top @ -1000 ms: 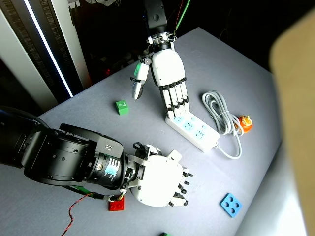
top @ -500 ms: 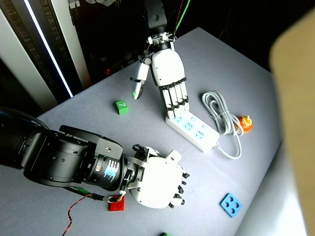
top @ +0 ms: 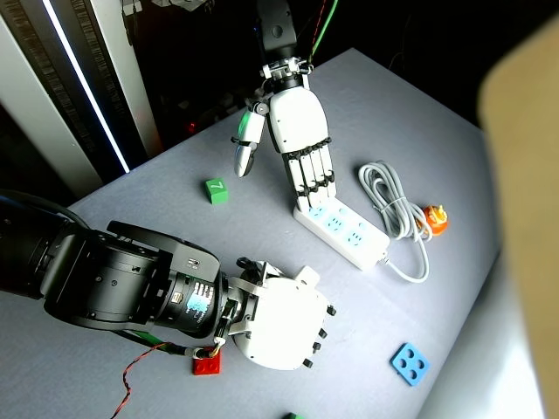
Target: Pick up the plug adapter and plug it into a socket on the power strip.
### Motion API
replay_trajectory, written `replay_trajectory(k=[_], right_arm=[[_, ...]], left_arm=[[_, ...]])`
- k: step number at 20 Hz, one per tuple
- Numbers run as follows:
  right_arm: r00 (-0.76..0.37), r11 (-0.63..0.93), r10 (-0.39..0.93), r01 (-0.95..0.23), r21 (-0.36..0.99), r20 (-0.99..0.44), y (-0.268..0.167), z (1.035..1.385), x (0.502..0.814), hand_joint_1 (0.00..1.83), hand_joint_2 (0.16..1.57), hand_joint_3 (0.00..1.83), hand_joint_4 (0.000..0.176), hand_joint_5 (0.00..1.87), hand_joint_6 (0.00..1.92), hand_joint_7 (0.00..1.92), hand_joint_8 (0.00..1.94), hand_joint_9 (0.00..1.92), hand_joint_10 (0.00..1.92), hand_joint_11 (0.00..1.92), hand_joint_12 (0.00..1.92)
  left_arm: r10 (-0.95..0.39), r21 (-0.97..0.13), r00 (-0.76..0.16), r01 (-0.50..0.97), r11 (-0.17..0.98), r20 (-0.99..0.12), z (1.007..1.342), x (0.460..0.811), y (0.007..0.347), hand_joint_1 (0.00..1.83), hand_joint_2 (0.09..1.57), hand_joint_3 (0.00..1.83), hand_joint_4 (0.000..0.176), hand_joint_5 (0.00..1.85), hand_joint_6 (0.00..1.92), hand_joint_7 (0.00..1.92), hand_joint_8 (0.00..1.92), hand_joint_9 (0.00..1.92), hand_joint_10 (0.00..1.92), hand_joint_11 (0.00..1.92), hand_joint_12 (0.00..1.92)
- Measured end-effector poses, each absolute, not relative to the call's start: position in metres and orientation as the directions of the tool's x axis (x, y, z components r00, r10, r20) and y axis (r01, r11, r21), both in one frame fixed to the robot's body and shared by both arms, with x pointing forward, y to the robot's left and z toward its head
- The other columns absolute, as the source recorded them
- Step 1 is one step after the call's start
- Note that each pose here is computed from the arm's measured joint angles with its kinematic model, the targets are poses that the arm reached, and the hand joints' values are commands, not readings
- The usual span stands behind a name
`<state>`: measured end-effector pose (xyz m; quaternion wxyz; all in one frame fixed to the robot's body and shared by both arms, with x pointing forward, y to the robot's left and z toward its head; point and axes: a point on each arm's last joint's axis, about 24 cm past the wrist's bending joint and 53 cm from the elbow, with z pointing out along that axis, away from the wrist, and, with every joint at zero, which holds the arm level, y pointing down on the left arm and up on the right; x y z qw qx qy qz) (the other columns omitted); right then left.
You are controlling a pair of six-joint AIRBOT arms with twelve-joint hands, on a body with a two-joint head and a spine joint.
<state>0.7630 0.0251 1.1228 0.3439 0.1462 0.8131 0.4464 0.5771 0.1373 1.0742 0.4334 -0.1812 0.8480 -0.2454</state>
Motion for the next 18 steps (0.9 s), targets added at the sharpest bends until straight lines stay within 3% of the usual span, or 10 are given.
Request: replay_trajectory(k=[8, 18], right_arm=[[-0.701, 0.577, 0.551, -0.073, 0.814, -0.453, 0.003, 1.129, 0.769, 1.39, 1.06, 0.00, 0.000, 0.99, 0.89, 1.10, 0.80, 1.08, 0.90, 0.86, 0.90], [-0.631, 0.623, 0.398, -0.346, 0.701, -0.665, 0.018, 1.214, 0.757, 1.39, 1.06, 0.00, 0.000, 1.00, 0.89, 1.11, 0.77, 1.09, 0.89, 0.88, 0.89]], left_arm=[[-0.520, -0.574, -0.559, -0.094, 0.813, -0.646, 1.075, 0.577, 0.137, 0.00, 1.15, 0.00, 0.000, 0.03, 0.01, 0.02, 0.01, 0.02, 0.00, 0.00, 0.00], [-0.520, -0.574, -0.559, -0.094, 0.813, -0.646, 1.074, 0.577, 0.137, 0.00, 1.14, 0.00, 0.000, 0.02, 0.00, 0.01, 0.00, 0.00, 0.00, 0.00, 0.00]])
